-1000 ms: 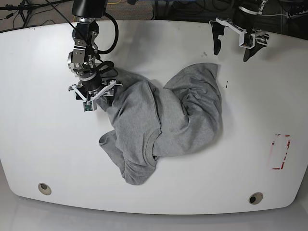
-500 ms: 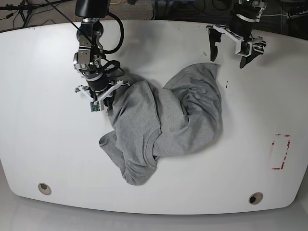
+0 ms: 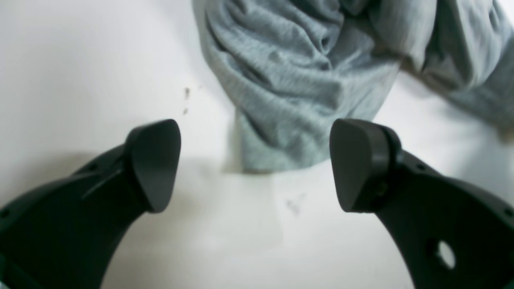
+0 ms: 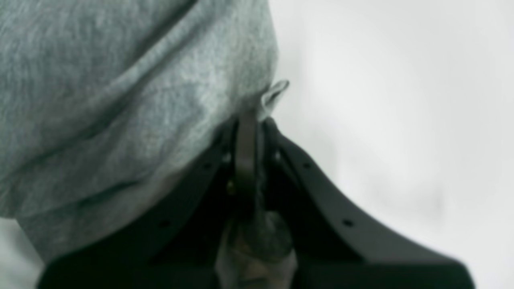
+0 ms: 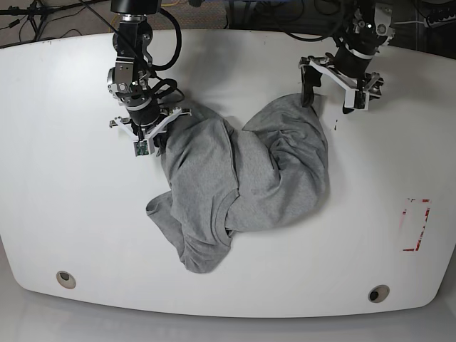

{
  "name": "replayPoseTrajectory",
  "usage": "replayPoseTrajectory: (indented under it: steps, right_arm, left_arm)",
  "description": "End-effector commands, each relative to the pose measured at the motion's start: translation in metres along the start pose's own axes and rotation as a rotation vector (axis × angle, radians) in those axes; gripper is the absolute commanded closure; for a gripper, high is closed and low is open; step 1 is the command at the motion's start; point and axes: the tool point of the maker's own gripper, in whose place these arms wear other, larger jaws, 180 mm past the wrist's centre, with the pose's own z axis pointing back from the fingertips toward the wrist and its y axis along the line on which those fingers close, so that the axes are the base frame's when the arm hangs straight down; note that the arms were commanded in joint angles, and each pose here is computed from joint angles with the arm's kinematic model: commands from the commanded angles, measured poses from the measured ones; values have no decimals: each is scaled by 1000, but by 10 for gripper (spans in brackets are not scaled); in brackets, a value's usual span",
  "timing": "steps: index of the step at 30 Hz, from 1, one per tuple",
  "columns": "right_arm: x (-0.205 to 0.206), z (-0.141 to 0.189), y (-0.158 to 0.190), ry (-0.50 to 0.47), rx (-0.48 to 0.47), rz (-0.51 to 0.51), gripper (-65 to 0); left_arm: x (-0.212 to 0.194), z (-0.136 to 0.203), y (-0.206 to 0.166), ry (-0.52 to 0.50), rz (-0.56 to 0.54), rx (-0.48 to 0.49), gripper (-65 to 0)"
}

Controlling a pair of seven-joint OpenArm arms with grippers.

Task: Fold the T-shirt properly
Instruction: 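Lower the left gripper onto the opposite shirt edge and grasp it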

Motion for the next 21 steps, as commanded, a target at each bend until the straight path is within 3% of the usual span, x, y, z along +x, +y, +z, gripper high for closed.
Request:
replayPoseTrajectory:
  steps: [1,14,21]
  right_arm:
    - [8,5,-2,-18,-7,17,0]
    - [11,11,-3,-32,-13,23,0]
    - [16,15,-3,-49,-18,29,0]
  left_arm:
    - [4,-4,1,2,13,-7,-554]
    - [-31,-21,16,103,38,19,-554]
    - [-40,-29,9,138,16,-13,-554]
